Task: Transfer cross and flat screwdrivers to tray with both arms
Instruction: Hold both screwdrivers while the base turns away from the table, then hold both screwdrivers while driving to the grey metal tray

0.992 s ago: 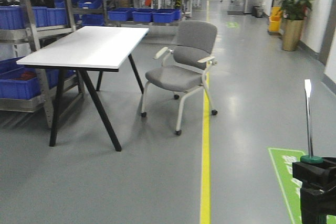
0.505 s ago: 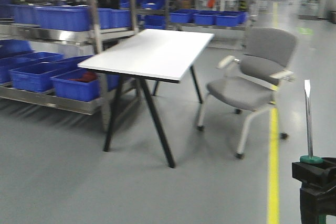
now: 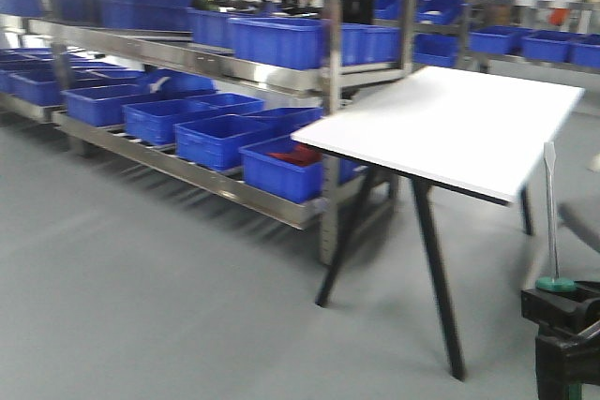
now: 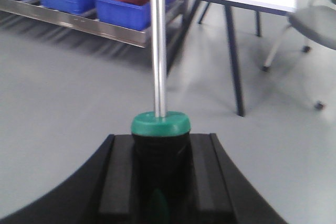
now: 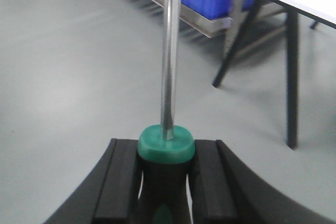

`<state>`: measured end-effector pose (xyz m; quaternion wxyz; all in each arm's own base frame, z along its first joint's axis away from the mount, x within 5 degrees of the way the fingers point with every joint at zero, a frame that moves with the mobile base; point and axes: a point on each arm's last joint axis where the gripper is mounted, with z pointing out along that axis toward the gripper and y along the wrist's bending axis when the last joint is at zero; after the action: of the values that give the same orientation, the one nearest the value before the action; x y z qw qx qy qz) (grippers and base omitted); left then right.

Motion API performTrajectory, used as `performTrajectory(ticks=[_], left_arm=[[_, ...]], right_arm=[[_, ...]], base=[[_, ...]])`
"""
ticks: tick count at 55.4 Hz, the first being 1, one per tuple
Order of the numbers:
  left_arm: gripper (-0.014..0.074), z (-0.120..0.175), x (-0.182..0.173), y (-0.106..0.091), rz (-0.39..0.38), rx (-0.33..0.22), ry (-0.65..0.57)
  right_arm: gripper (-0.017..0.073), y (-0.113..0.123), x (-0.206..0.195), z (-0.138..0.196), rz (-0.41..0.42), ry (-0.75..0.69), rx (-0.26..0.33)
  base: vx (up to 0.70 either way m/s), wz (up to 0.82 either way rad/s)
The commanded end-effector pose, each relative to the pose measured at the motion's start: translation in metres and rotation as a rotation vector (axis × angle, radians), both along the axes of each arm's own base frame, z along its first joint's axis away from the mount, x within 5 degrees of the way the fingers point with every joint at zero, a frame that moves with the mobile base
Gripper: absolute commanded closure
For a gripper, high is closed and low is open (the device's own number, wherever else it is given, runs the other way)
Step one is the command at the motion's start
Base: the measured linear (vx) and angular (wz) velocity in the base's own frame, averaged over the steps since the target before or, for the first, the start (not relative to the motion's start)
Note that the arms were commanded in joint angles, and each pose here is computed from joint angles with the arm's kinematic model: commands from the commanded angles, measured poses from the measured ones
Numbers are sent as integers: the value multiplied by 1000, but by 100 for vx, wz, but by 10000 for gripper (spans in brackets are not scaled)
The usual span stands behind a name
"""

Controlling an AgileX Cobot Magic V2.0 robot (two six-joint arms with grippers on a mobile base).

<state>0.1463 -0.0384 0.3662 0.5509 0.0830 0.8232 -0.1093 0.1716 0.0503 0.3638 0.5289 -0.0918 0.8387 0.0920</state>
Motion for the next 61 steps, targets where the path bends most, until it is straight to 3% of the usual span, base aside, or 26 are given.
performTrajectory(ticks=[1,61], left_arm=[[596,18,0,0,7,-43,-113],[596,18,0,0,7,-43,-113]], right_arm=[[567,0,0,20,3,-126,22],[567,0,0,20,3,-131,24]], base=[[56,57],[58,50]])
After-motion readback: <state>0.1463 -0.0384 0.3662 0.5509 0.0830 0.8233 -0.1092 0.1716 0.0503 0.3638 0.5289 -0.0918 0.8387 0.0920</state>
